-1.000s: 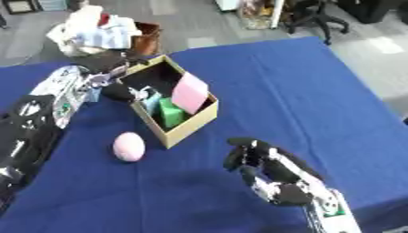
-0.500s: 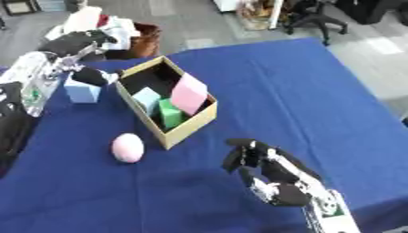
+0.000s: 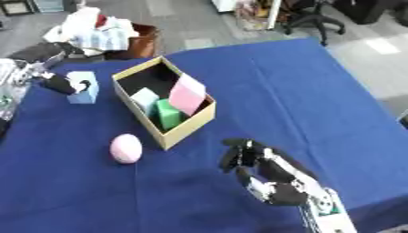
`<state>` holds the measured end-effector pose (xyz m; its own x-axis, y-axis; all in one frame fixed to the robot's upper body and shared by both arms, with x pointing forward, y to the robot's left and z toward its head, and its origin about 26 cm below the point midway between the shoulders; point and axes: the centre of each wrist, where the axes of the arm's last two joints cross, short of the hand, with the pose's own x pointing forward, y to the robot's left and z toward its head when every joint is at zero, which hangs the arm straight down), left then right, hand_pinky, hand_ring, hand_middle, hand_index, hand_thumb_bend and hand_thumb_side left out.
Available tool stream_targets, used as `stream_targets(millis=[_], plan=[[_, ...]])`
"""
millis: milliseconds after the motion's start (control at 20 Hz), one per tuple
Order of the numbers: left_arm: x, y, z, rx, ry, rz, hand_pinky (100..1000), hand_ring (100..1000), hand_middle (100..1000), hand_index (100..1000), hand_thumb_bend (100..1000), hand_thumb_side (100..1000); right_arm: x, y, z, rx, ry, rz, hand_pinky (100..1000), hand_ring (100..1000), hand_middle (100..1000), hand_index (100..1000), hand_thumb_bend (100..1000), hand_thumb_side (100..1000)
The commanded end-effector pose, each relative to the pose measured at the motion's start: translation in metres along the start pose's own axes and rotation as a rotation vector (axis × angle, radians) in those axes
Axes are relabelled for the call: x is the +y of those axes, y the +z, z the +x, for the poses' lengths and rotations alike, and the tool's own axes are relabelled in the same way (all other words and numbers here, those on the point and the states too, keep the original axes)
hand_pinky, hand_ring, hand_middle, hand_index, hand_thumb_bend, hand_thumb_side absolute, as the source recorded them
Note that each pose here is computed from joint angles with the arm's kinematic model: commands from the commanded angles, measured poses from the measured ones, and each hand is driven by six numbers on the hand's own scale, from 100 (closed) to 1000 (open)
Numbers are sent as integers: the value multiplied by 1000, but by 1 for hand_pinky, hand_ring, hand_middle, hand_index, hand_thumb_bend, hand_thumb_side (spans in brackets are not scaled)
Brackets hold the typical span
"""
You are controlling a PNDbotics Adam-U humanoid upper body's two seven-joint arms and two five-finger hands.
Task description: Pick up objects on the table and place them in the box.
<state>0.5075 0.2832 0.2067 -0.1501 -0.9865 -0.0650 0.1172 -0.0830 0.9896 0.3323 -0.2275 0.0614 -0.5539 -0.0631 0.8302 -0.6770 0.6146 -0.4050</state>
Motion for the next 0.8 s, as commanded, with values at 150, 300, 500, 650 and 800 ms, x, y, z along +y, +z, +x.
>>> stream_targets(millis=[150,300,500,650,800], plan=[[8,4,-18,59,-10,26,896,857,883,943,321,341,-6,1,4,-4,27,4,672,708,647,912,100,432],[5,4,-19,70,2,46,894,855,884,941,287,326,-6,1,3,-4,28,3,672,708,647,912,100,431],[1,5,-22,81,13,56,893,853,880,941,261,324,-6,1,3,-5,29,2,672,708,647,912,100,430],[-5,5,-24,87,19,51,887,847,863,934,244,325,-6,1,3,-5,29,3,672,708,647,912,100,428],[-12,5,-25,92,27,31,880,838,841,923,233,330,-6,1,3,-6,30,4,672,708,647,913,100,427]])
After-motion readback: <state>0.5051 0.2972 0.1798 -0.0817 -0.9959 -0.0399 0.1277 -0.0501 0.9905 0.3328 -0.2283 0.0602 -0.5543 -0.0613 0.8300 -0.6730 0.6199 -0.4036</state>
